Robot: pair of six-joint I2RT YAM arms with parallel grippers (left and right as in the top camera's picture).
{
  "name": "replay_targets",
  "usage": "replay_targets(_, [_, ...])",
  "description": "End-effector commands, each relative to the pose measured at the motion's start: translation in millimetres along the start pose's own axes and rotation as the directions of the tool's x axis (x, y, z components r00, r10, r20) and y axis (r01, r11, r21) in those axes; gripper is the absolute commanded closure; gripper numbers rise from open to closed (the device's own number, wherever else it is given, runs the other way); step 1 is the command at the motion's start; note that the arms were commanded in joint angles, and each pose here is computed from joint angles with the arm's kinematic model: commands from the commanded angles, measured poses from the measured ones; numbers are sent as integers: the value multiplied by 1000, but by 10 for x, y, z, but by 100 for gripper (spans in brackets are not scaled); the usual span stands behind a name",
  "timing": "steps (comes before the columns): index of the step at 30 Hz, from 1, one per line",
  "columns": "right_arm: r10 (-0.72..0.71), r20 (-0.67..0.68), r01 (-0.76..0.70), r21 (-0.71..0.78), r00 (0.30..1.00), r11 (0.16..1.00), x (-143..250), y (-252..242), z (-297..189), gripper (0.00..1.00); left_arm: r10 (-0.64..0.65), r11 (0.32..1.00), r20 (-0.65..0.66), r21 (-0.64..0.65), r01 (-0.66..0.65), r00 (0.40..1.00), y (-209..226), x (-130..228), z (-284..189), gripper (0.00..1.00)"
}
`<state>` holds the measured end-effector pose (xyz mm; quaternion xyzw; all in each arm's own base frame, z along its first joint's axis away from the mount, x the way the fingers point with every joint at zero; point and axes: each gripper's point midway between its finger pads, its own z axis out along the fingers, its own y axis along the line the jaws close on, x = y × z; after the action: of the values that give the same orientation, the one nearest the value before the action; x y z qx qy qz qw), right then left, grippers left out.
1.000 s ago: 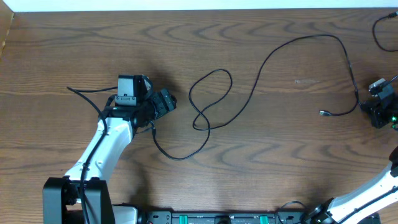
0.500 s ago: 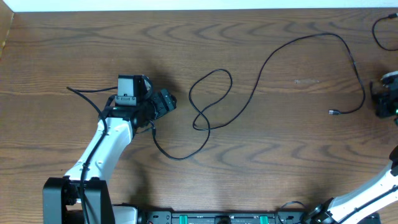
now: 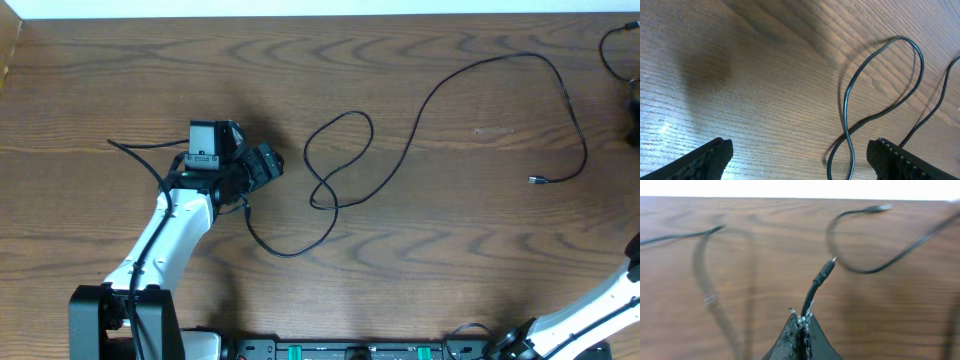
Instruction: Untangle cables
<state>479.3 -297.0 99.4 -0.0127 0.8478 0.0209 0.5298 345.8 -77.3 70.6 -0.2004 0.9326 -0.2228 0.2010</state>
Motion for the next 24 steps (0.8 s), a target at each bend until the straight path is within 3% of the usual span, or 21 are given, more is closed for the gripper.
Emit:
replay_targets(1, [116,-11,-110,234,993,966,-51,-291,103,99,29,1000,14,-6,-29,999,-27,-65,-6,10])
replay_targets(6, [222,79,-231,492,972,839,-172,-583,70,99,29,1000,14,-6,-29,999,-27,-65,-6,9])
replay_targets(11, [275,120,-293,570,954,768,-171,-599,82,98,29,1000,14,-6,-29,999,-27,-65,-6,9])
replay_targets(15, [288,95,-290,560,953,776,-128,-519,130,88,29,1000,14,-6,-29,999,-27,-65,-6,9])
replay_targets(20, [389,-68,-282,576,919,767,333,-384,113,78,29,1000,14,-6,-29,999,-27,-65,-6,9])
replay_targets(21, [411,-105,-277,587,906,761,440,-359,89,62,29,1000,14,-6,-29,999,-27,-65,-6,10])
replay_targets(22, [425,-131,-271,597,896,755,514,-343,68,1,29,1000,14,-6,-29,999,-27,-65,-6,9])
replay_targets(24, [447,-174,-265,601,877,754,630,-297,38,1,29,1000,14,-6,-29,999,-27,-65,-6,9])
